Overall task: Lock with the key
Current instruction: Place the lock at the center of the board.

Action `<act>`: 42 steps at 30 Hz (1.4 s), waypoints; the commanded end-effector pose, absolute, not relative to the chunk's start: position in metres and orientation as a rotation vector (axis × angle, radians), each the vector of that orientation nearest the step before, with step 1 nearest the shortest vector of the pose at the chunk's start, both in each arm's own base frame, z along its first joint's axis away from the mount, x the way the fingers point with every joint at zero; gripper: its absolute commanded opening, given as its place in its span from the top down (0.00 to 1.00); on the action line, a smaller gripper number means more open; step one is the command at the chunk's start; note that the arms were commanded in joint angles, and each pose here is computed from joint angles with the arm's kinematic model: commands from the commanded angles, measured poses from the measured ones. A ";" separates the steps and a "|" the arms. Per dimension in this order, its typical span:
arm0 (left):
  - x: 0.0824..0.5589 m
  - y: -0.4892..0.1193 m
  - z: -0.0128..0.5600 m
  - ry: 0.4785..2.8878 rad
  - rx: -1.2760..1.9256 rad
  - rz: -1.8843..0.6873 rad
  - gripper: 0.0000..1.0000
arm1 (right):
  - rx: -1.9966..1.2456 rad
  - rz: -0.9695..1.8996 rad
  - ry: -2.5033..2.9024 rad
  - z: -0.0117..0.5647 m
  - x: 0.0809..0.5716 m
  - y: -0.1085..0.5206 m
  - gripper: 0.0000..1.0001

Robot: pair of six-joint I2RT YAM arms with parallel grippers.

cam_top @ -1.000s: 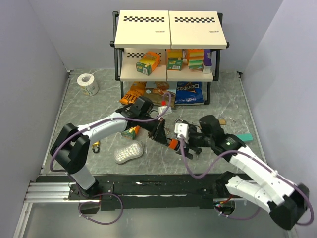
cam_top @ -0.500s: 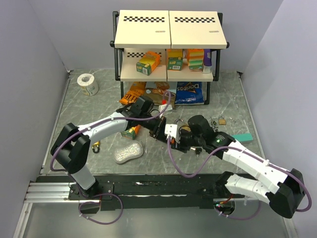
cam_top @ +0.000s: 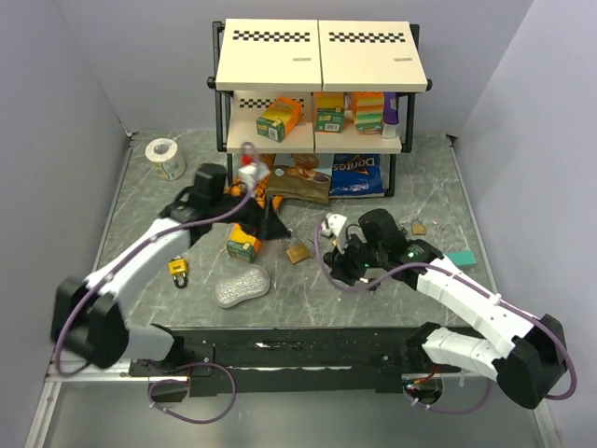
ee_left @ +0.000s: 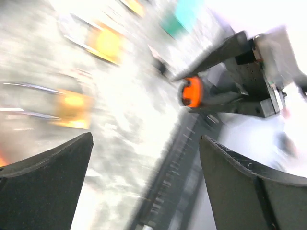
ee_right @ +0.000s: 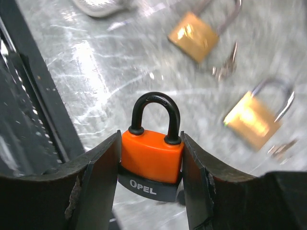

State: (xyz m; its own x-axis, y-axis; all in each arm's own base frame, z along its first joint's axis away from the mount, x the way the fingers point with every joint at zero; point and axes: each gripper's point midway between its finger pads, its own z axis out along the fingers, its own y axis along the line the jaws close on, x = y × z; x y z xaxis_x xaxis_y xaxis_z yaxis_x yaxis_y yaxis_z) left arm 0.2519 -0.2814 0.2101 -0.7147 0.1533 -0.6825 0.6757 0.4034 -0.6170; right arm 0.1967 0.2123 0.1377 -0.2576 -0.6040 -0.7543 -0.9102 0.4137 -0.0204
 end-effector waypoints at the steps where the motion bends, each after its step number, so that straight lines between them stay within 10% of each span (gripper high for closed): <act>1: 0.283 -0.230 0.238 1.989 0.595 -0.904 0.04 | -0.937 0.701 2.233 0.139 0.198 0.209 1.00; 8: 0.299 -0.155 0.268 1.821 0.290 -0.543 0.04 | -0.593 0.683 2.498 0.110 0.192 0.200 1.00; 28: 0.267 -0.085 0.167 2.362 0.589 -0.266 0.04 | -0.167 0.323 2.825 0.025 0.205 0.169 0.99; 35: 0.270 -0.017 0.134 2.574 0.473 -0.202 0.04 | -0.122 0.222 2.890 0.010 0.211 0.166 0.82; 40: 0.264 0.017 0.111 2.700 0.393 -0.249 0.04 | -0.086 0.192 2.922 0.008 0.207 0.163 0.36; 42: 0.262 0.023 0.102 2.737 0.344 -0.278 0.04 | -0.083 0.196 2.927 0.008 0.207 0.164 0.32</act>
